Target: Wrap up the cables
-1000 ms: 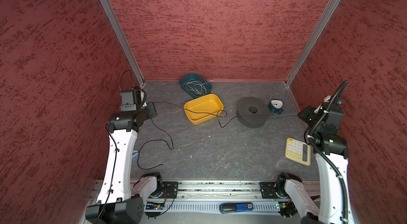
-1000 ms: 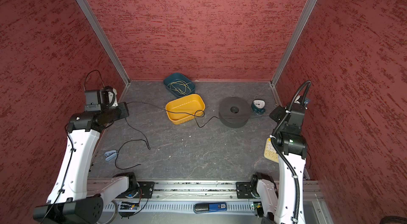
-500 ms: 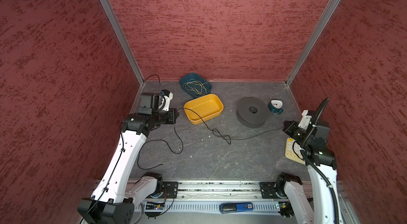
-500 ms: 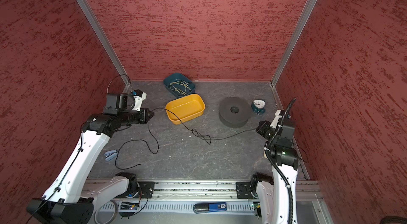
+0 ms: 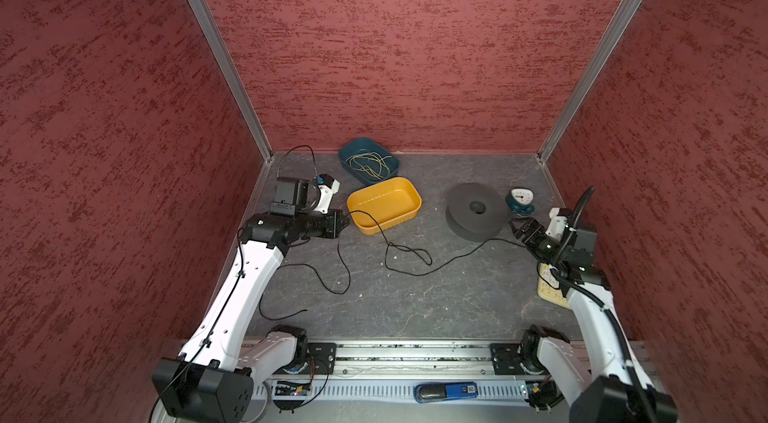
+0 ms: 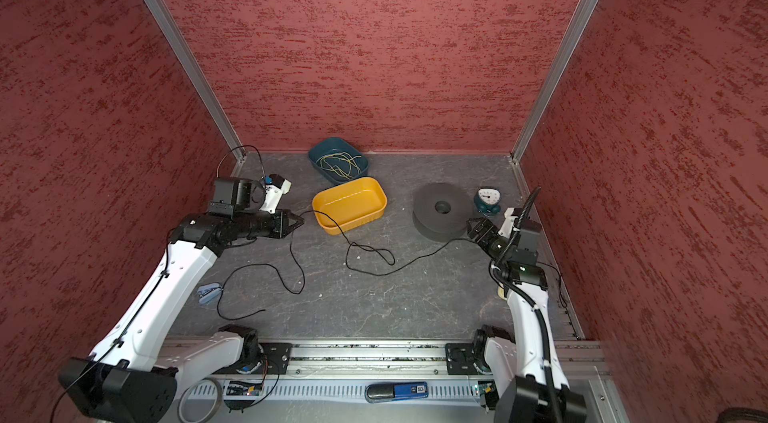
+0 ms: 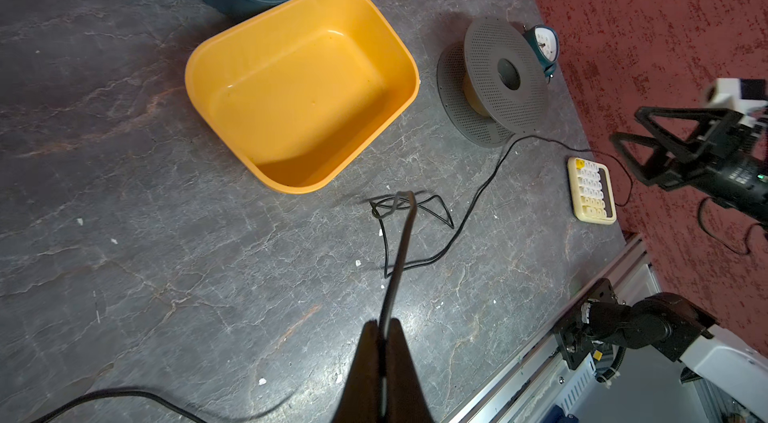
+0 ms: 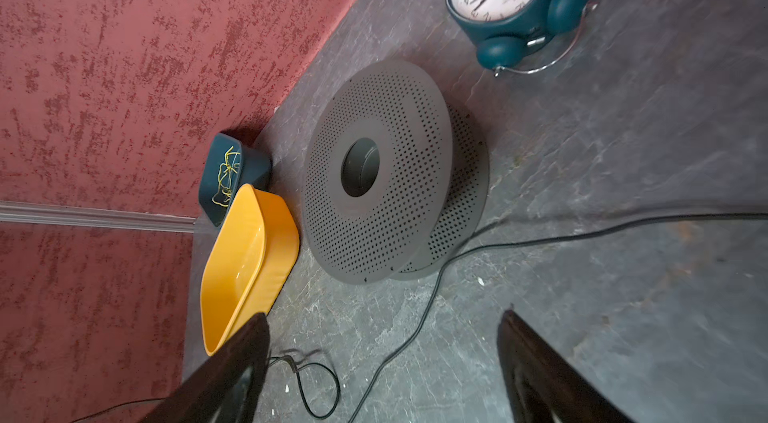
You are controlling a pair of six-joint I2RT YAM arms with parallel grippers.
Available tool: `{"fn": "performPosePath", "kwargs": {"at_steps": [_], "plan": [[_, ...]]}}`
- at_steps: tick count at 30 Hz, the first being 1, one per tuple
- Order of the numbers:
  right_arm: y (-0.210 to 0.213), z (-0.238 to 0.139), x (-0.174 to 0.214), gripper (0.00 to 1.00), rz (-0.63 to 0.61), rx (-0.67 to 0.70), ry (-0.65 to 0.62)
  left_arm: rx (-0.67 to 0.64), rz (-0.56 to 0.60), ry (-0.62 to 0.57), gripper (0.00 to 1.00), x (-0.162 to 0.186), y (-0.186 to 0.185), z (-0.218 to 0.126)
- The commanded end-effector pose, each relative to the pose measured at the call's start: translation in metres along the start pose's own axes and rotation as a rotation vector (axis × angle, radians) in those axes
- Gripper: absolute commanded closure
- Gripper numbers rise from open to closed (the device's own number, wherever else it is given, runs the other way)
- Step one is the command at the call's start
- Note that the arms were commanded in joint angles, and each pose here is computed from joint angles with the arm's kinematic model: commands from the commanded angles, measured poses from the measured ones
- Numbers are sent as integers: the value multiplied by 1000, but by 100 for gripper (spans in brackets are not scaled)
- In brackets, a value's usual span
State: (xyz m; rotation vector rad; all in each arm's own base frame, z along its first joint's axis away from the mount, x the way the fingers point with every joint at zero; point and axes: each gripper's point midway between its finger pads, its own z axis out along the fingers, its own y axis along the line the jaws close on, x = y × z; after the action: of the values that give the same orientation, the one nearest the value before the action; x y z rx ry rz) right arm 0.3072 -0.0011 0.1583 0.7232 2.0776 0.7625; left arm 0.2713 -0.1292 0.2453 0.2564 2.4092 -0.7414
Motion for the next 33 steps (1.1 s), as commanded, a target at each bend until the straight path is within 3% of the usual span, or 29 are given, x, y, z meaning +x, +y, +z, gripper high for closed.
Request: {"fn": "performPosePath", "kwargs": {"at_steps": [1,21,33], "plan": [[30,9,-29,14,-23,-169,-98,50,63,-41,93,-4,-12,-3],[-25,94,-28,26,132,-193,-80,67,58,-41,93,-4,-14,1],[-15,122,-29,41,201,-410,-63,82,63,-46,93,-4,-17,1]]}}
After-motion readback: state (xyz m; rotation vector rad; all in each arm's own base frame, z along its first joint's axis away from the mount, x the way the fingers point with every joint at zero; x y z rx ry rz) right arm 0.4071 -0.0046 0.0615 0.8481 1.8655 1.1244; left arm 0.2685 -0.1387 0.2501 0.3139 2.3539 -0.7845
